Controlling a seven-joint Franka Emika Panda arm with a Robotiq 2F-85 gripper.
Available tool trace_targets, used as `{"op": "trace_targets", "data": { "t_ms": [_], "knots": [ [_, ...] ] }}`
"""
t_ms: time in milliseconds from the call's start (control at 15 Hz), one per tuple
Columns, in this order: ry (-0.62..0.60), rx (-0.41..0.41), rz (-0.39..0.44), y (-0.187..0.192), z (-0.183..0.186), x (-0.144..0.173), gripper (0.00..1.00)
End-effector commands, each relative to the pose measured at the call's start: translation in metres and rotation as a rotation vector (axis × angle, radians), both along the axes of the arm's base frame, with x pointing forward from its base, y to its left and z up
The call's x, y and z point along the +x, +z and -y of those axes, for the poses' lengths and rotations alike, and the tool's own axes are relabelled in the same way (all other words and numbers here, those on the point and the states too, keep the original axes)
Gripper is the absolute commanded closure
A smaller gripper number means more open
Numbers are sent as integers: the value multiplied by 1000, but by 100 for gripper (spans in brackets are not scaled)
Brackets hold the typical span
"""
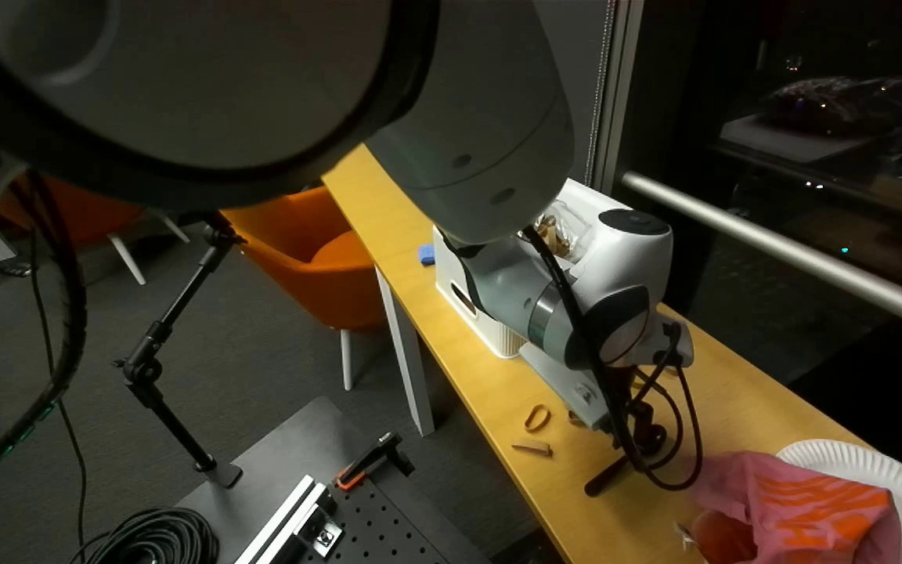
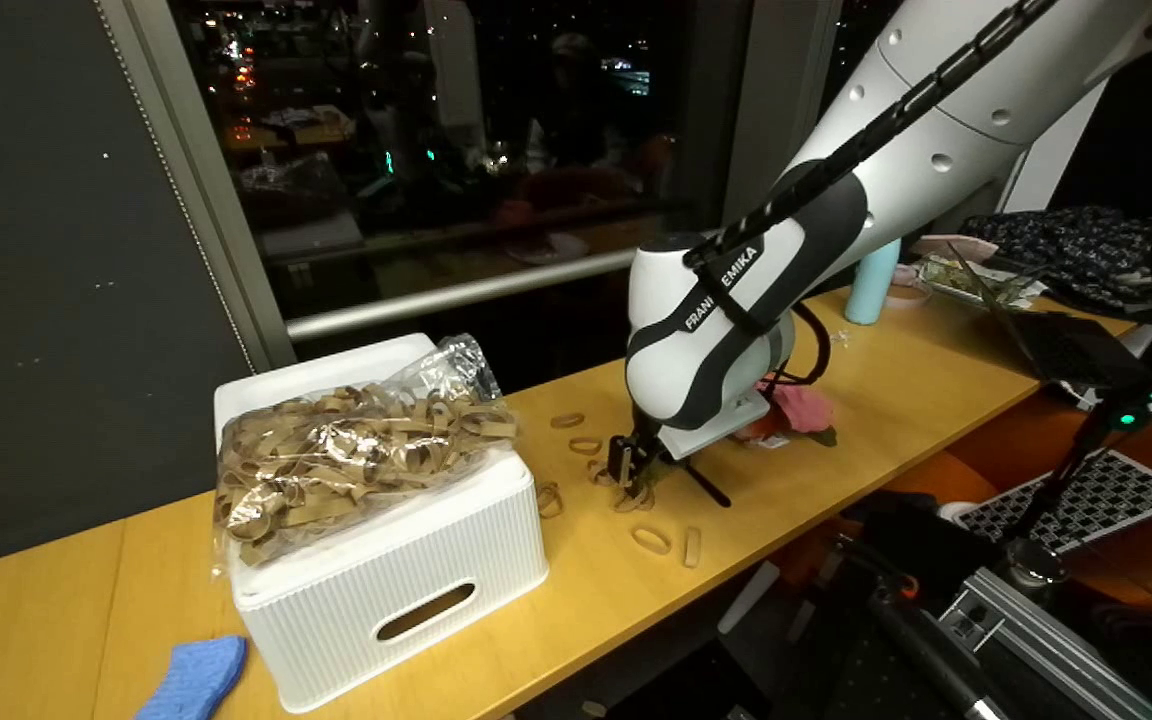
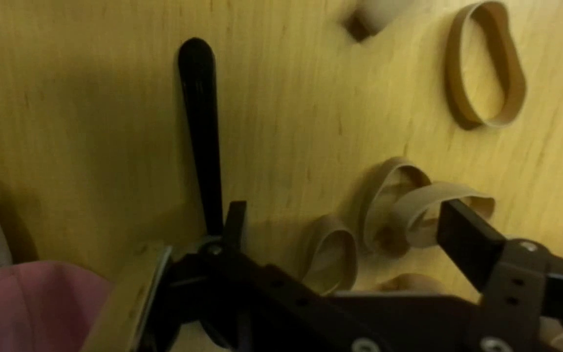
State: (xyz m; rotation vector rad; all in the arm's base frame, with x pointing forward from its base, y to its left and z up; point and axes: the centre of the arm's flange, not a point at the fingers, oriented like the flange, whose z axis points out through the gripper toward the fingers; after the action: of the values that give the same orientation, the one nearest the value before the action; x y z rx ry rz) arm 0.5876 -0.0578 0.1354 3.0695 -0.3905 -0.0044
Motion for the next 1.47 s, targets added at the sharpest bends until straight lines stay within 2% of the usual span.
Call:
{"op": "trace_targets", "data": {
  "t_ms": [0, 67, 133, 800, 933, 1400],
  "knots": [
    [9, -15, 11, -9, -6, 8, 0],
    [10, -16, 7, -12, -6, 8, 0],
    [9, -16, 2, -16, -5, 9, 18],
    [18, -22, 18, -13, -8, 15, 95],
    [20, -23, 22, -9, -9, 17, 100],
    [21, -28, 41, 7, -9, 22, 99]
  ]
}}
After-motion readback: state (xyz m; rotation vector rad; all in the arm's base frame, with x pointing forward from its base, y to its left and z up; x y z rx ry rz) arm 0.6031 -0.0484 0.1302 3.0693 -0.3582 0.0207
